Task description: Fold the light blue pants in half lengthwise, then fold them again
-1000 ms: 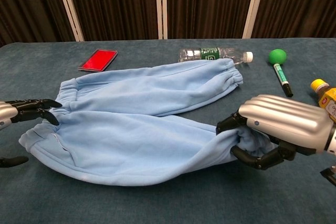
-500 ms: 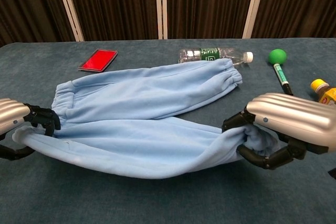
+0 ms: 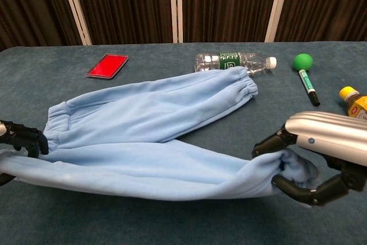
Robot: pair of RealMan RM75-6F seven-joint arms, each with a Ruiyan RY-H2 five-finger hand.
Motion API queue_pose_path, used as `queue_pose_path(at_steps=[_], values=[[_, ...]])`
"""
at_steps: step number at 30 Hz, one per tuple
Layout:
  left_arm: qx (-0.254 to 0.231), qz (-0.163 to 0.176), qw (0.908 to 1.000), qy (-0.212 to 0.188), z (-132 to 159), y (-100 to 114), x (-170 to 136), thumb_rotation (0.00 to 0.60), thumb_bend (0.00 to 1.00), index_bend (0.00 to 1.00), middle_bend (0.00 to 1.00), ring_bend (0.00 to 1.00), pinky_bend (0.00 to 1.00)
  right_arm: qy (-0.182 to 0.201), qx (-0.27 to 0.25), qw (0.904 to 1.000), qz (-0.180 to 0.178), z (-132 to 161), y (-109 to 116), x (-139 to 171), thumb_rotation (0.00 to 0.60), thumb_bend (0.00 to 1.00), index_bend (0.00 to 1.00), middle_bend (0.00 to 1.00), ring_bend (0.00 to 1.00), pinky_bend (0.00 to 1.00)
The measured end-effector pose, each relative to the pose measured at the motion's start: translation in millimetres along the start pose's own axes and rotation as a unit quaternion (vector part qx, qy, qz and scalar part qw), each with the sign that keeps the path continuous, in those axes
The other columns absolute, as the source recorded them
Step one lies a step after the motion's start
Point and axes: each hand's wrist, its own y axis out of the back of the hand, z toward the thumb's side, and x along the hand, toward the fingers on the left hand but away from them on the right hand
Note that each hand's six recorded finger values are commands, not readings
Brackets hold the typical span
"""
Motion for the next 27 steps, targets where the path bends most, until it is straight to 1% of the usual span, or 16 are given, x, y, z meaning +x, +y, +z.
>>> queue_pose_path(at_steps=[6,9,13,16,20,23,27], values=[[-0.025,-0.029,0.9992,-0.012,13,3,-22,0.6,0.57,0.6,0.34,0.35,0.38,0.031,-0.009,0.9993,0.02,20,0,8,0.6,0.53,0.63,0.61,0.55,0.53],[-0.039,-0.046,0.9981,-0.015,18,3,-31,0.6,0.57,0.6,0.34,0.35,0.38,0.041,-0.018,0.9987,0.027,27,-1,10,0.6,0.53,0.63,0.61,0.56,0.53],[-0.049,-0.07,0.9962,-0.015,23,4,-45,0.6,0.57,0.6,0.34,0.35,0.38,0.056,-0.017,0.9978,0.033,37,-1,13,0.6,0.53,0.63,0.62,0.56,0.53],[-0.058,-0.082,0.9949,-0.01,24,6,-49,0.6,0.57,0.61,0.32,0.34,0.36,0.06,-0.012,0.9976,0.032,40,0,12,0.6,0.53,0.63,0.62,0.56,0.53],[-0.082,-0.083,0.9932,0.008,21,10,-47,0.6,0.57,0.63,0.28,0.29,0.32,0.053,-0.003,0.9984,0.018,37,8,5,0.6,0.54,0.63,0.62,0.56,0.53],[-0.1,-0.081,0.9912,0.032,14,14,-40,0.6,0.57,0.63,0.26,0.27,0.31,0.047,0.013,0.9988,0.002,32,18,-4,0.6,0.54,0.63,0.62,0.56,0.53],[-0.124,-0.07,0.9875,0.067,4,25,-27,0.6,0.57,0.63,0.25,0.26,0.31,0.035,0.032,0.9987,-0.016,27,34,-21,0.6,0.54,0.63,0.62,0.56,0.53]])
